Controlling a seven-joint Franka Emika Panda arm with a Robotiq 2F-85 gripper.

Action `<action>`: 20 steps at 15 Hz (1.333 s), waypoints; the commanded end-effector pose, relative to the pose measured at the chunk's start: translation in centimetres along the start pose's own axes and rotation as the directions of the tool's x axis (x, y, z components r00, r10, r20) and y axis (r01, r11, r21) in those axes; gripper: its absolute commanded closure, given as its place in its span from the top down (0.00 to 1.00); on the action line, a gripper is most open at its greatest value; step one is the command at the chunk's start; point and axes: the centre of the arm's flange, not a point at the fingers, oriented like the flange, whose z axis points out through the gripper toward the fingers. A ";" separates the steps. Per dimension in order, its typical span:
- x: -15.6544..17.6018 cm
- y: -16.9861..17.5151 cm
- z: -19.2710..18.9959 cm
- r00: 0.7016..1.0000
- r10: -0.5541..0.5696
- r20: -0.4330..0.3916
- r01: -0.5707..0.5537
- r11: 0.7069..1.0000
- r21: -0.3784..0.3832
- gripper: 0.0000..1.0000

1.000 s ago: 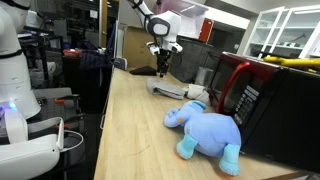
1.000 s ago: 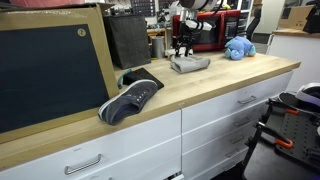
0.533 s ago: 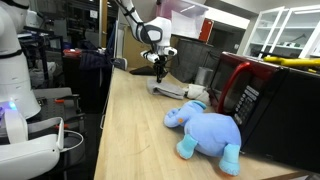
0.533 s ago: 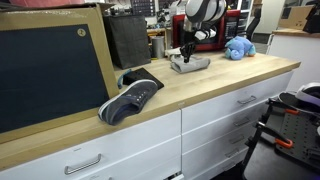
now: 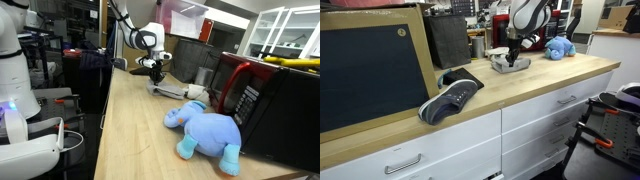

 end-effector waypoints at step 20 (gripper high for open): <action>-8.6 1.5 -8.6 0.998 -0.058 0.015 0.058 0.998 0.030 0.56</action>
